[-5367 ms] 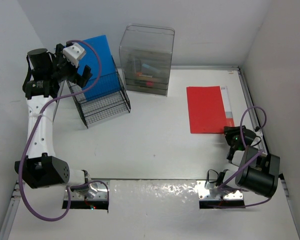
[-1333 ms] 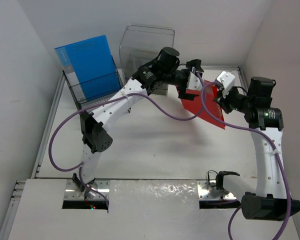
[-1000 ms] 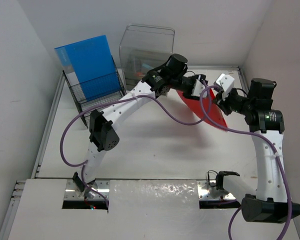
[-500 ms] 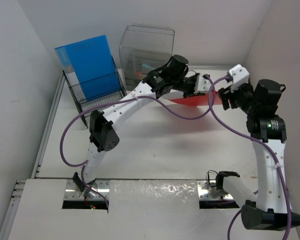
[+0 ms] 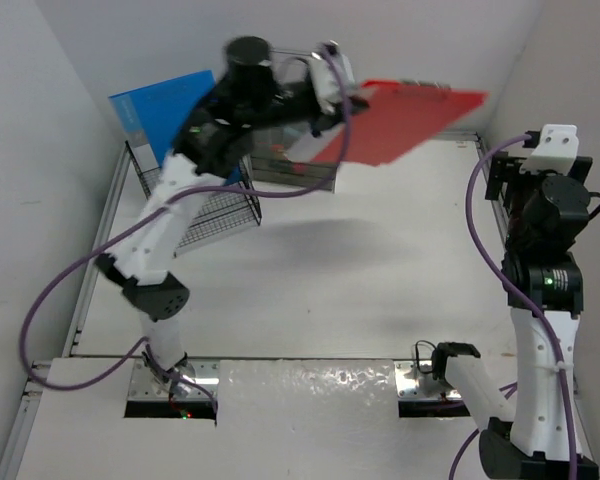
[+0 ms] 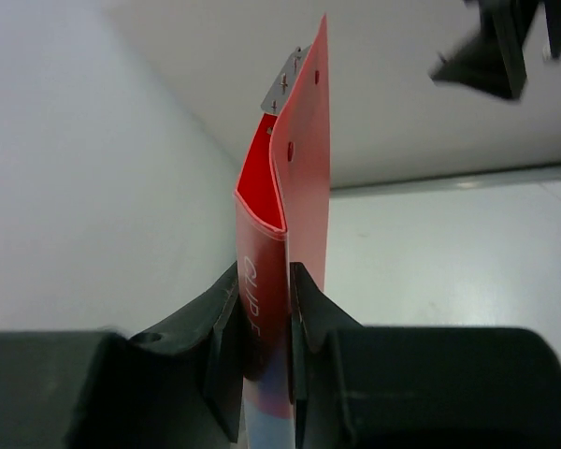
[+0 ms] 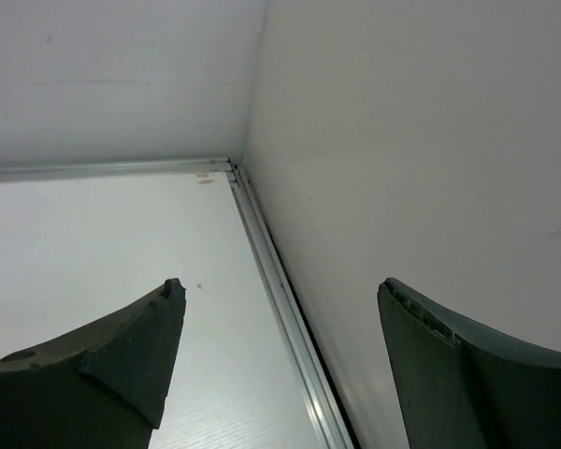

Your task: Organize the desk

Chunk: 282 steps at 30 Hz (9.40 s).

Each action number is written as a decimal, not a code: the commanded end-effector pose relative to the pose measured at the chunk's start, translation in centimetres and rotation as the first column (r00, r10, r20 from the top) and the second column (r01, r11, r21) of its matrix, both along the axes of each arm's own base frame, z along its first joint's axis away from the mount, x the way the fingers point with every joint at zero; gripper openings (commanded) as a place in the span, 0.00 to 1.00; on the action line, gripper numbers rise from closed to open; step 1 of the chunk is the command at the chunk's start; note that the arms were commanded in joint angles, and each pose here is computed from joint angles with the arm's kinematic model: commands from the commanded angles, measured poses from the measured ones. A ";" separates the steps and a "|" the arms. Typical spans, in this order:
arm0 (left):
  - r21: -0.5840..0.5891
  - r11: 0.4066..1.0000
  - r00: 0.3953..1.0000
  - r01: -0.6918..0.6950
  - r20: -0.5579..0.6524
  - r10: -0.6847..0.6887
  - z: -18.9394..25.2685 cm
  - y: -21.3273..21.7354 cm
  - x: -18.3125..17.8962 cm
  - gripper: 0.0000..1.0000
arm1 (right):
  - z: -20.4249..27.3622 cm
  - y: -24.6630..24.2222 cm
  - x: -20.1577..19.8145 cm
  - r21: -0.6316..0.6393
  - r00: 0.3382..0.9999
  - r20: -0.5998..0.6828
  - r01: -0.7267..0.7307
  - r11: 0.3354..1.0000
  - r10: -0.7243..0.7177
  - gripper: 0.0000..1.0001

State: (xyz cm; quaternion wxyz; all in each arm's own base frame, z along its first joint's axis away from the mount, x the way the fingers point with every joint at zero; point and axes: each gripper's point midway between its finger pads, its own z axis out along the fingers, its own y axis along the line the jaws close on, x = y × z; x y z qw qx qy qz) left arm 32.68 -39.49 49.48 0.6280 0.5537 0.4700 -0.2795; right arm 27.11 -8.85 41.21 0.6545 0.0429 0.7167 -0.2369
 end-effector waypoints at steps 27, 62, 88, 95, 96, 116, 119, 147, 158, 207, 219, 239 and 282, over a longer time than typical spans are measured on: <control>-0.290 0.869 0.916 -0.401 -0.113 0.385 12.2 36.8 0.4 0.00 | -11.4 10.3 14.4 0.191 0.815 -0.012 -0.567 0.801 0.580 0.75; -0.148 0.846 0.852 -0.513 -0.213 0.479 0.5 38.6 9.8 0.00 | -15.5 10.3 15.6 0.245 0.811 -0.076 -0.549 0.799 0.580 0.75; -0.133 0.923 0.929 -0.362 -0.134 0.345 -7.2 39.6 14.0 0.00 | -14.0 11.3 14.9 0.289 0.806 -0.031 -0.559 0.777 0.591 0.74; -0.191 0.926 0.942 -0.327 -0.143 0.303 -5.9 38.9 13.3 0.00 | -13.7 11.7 14.6 0.299 0.809 -0.019 -0.556 0.776 0.588 0.74; -0.198 0.926 0.943 -0.322 -0.151 0.296 -5.6 38.8 13.2 0.00 | -13.6 11.8 14.6 0.299 0.808 -0.016 -0.558 0.774 0.588 0.74; -0.065 0.993 0.995 -0.099 -0.025 0.097 -8.0 38.0 9.8 0.00 | -12.7 12.3 13.7 0.299 0.807 -0.025 -0.557 0.775 0.590 0.72; -0.061 0.995 0.996 -0.084 -0.004 0.084 -8.0 37.9 9.6 0.00 | -12.5 12.2 13.5 0.296 0.810 -0.020 -0.555 0.777 0.586 0.72; -0.330 0.927 0.983 -0.176 -0.010 0.183 -2.2 35.7 10.0 0.00 | -13.1 12.7 13.4 0.283 0.798 -0.059 -0.563 0.777 0.600 0.72; -0.472 0.879 0.994 -0.073 0.034 0.102 -3.2 37.5 9.7 0.00 | -13.2 12.9 12.9 0.274 0.777 -0.093 -0.581 0.766 0.623 0.72; -0.211 0.966 0.985 -0.151 0.047 0.164 -8.5 36.0 13.8 0.43 | -14.3 14.5 11.8 0.256 0.717 -0.164 -0.632 0.731 0.677 0.75; -0.172 0.958 0.973 -0.231 -0.018 0.231 -4.6 34.7 16.0 0.86 | -15.0 14.5 11.7 0.254 0.712 -0.191 -0.629 0.735 0.676 0.75; 0.026 0.825 0.825 -0.565 -0.004 0.565 -6.5 36.4 20.5 0.91 | -15.5 14.2 10.8 0.240 0.709 -0.216 -0.627 0.741 0.671 0.75; 0.068 0.548 0.523 -0.833 -0.221 0.823 -6.8 43.7 14.9 0.96 | -12.3 52.1 26.3 0.475 0.077 0.446 -0.864 -0.163 0.892 0.74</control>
